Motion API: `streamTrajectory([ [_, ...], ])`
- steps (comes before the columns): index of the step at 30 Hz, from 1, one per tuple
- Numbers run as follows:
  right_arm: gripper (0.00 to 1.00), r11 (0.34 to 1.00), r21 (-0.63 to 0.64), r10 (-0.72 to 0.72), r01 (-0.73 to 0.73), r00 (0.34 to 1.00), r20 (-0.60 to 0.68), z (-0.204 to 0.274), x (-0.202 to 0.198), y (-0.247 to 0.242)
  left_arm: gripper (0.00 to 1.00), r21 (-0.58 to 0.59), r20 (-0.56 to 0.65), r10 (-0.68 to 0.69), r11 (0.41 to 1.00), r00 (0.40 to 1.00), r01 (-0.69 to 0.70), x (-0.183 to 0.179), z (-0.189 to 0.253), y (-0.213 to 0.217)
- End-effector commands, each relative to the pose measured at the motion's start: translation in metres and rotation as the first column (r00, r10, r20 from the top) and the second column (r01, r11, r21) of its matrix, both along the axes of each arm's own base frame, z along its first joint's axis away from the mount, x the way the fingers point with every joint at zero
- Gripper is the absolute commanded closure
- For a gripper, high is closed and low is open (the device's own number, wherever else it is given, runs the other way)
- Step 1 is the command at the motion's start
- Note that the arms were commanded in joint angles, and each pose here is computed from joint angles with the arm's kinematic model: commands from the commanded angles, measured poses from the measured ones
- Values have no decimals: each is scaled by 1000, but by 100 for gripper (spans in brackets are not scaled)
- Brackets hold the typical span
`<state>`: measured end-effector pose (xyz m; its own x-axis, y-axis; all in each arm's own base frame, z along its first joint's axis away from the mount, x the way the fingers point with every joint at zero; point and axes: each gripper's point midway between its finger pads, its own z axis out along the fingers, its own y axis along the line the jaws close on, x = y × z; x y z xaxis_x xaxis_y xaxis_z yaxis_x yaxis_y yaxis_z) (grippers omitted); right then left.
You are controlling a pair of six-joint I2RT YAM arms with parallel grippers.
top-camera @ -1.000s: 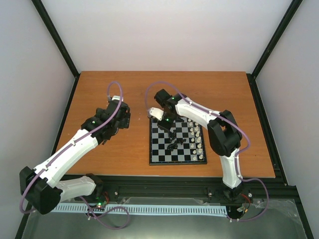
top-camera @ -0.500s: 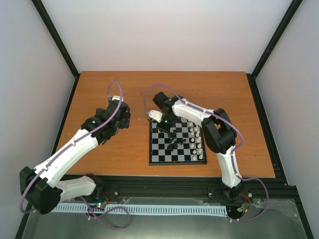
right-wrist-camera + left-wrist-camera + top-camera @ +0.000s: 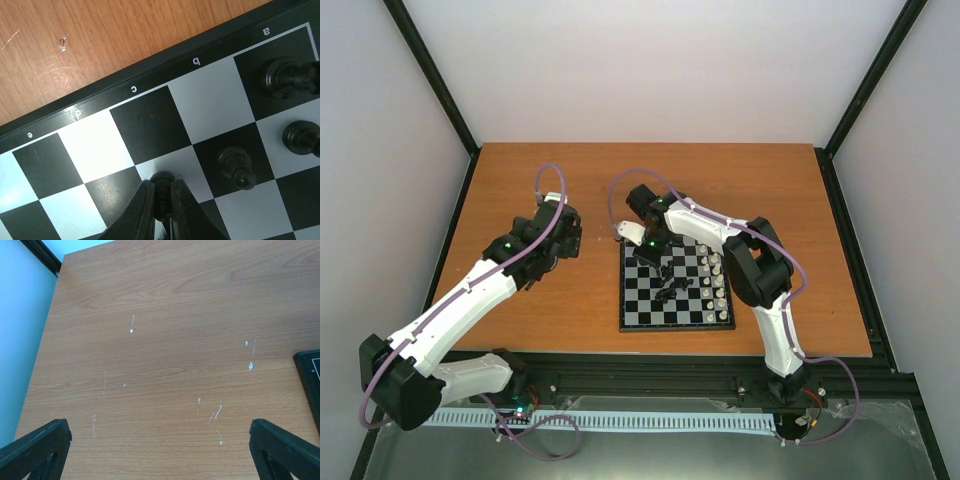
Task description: Set up the chess pieces on the board
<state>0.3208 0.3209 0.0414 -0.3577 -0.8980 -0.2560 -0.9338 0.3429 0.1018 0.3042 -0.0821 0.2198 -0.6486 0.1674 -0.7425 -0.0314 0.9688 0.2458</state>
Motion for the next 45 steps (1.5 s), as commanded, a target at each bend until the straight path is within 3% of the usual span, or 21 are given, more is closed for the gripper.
streamTrajectory([
  [1, 93, 1000, -5, 1, -1, 1000, -2, -6, 1, 6, 0, -12, 16, 9, 1000, 1000, -9, 3, 7, 0],
  [14, 83, 1000, -5, -10, 10, 1000, 14, 1, 3, 5, 0, -12, 8, 3, 1000, 1000, -2, 3, 6, -1],
  [26, 73, 997, 57, -54, 47, 991, 127, 77, -5, -30, 0, -16, 3, -5, 1000, 1000, 5, 3, 5, -3],
  [34, 75, 991, 64, -125, 120, 988, 90, 64, -17, -93, 0, -35, 1, -30, 999, 1000, 30, 2, 6, -7],
  [40, 77, 987, 142, -76, 74, 997, 13, 58, -50, -88, 0, -43, -13, -51, 998, 999, 51, 2, 2, -12],
  [45, 75, 993, 115, -21, 22, 1000, -5, 46, -66, -81, 0, -39, -18, -52, 998, 998, 51, 3, 1, -12],
])
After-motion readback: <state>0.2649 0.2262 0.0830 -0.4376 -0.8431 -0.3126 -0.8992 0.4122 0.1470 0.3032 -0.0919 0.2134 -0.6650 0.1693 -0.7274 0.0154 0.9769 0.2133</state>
